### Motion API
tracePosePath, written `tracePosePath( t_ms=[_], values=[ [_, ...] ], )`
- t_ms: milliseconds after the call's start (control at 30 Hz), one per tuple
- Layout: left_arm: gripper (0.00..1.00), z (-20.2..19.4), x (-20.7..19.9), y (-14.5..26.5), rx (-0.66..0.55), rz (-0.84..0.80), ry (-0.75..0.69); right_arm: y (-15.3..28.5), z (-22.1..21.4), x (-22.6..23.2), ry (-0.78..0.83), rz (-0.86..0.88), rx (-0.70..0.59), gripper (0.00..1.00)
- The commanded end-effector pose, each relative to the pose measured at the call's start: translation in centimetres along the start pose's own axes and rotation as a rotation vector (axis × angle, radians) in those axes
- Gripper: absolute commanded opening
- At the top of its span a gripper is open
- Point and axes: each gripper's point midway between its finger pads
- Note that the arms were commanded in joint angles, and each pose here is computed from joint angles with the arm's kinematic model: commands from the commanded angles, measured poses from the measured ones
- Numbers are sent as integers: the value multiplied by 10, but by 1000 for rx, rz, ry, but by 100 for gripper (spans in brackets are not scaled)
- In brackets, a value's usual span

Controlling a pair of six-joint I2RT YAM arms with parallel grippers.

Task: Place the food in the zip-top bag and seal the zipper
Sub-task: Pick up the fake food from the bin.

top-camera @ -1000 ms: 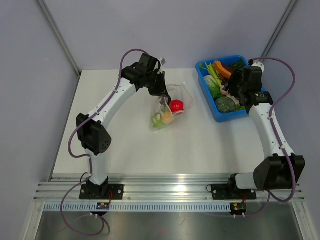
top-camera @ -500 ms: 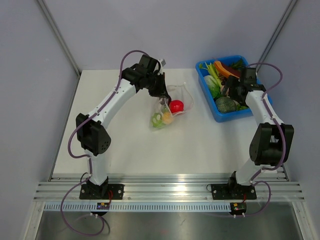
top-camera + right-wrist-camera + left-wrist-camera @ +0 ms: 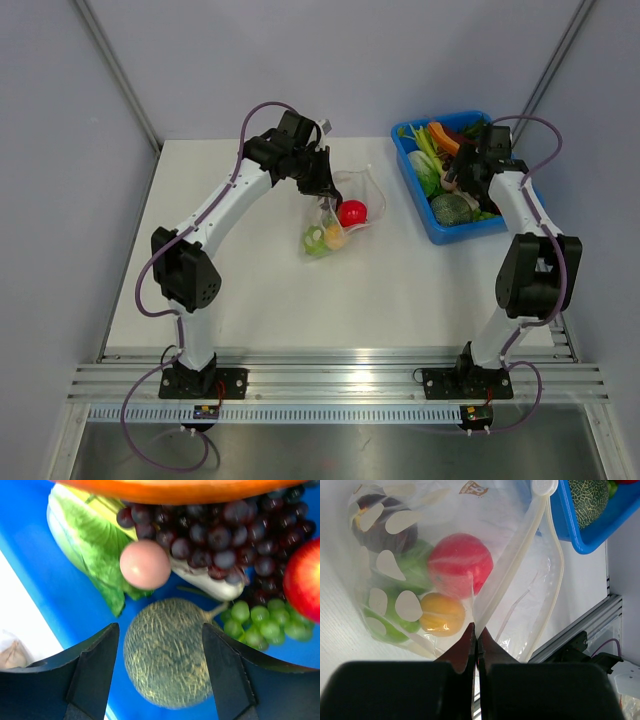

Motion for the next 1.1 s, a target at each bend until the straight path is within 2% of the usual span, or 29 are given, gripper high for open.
tracePosePath(
  t_ms=[0,300,700,767,800,900,1067],
  values=[
    [0,14,-20,19,-59,-63,-25,-7,27,2,24,8,-63,74],
    [0,12,-17,12,-44,-58,-26,-37,37,11,25,46,-46,77],
    [0,10,-12,6,-32,-47,-24,-76,30,25,11,105,-4,68],
    [0,10,-12,6,-31,-49,-21,-77,31,23,16,97,0,61],
    [0,9,-11,5,-27,-47,-20,-75,32,22,17,93,-2,54],
    [0,9,-10,5,-27,-46,-18,-56,43,21,14,85,-53,42],
    [0,8,-12,2,-22,-56,-11,-8,54,16,8,75,-134,36]
  ],
)
Point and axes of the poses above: each gripper's point midway between its finger pads, its own y axis back along the fingers, its own x axis along the line the jaws close on, z = x × y, and after that the axes turned 14 degrees about y, right-handed
